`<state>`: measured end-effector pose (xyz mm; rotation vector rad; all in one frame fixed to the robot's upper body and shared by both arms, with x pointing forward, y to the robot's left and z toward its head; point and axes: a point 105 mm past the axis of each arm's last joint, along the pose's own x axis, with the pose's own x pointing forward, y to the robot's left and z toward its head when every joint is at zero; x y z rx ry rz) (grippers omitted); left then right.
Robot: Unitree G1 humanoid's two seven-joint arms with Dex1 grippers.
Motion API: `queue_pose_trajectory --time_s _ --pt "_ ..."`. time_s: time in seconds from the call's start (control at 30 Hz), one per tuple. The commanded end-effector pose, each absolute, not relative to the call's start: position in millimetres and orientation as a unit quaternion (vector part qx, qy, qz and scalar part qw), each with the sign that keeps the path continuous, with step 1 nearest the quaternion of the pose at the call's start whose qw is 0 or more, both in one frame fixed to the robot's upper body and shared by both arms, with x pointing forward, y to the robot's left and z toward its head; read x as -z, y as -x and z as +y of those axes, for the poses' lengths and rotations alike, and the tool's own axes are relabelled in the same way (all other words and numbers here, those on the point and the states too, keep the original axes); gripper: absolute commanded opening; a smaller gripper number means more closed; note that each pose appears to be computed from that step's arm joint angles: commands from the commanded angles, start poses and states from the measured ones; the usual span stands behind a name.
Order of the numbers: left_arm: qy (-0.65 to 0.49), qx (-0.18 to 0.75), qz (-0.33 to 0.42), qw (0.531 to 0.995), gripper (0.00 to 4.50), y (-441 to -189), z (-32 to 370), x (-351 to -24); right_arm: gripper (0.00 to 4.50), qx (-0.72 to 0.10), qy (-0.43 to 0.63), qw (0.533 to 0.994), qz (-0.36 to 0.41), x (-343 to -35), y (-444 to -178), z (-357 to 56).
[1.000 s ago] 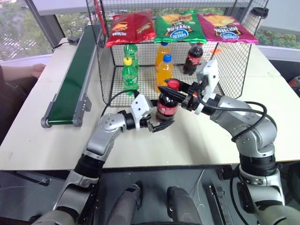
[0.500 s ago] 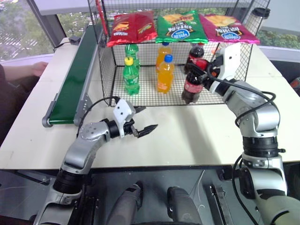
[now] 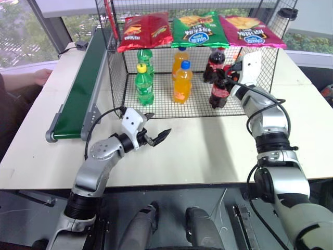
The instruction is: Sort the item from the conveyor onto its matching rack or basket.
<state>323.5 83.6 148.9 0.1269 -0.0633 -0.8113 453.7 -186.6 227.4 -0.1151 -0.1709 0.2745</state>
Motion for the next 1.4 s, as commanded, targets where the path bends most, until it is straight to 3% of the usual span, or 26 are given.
queue_pose_trajectory --time_s 0.03,0.27,0.5,0.93,1.13,1.3,1.4 --pt "-0.074 0.389 -0.06 0.916 4.43 -319.5 84.9 -162.1 1.21 -0.128 0.062 0.979 -0.148 -264.9 -454.8 -189.2" --pt "-0.076 0.387 -0.056 0.917 4.43 -319.0 85.3 -159.8 1.21 -0.114 0.06 0.981 -0.146 -262.1 -459.7 -198.7" --pt "-0.077 0.384 -0.055 0.918 4.5 -318.8 85.5 -157.9 4.47 -0.114 0.065 0.981 -0.142 -259.9 -460.0 -199.6" --pt "-0.078 0.387 -0.046 0.918 4.5 -317.9 85.7 -151.3 4.47 -0.11 0.087 0.98 -0.138 -263.4 -444.5 -220.2" --pt "-0.069 0.392 -0.036 0.917 4.5 -315.5 80.7 -142.2 4.47 -0.139 0.059 0.981 -0.125 -257.8 -416.8 -231.9" --pt "-0.062 0.39 -0.017 0.918 4.5 -314.6 84.0 -130.2 4.47 -0.163 0.019 0.983 -0.081 -238.9 -392.1 -235.7" --pt "-0.054 0.385 -0.006 0.921 4.5 -314.6 86.6 -123.8 4.47 -0.203 0.002 0.979 -0.03 -210.2 -370.9 -224.0"
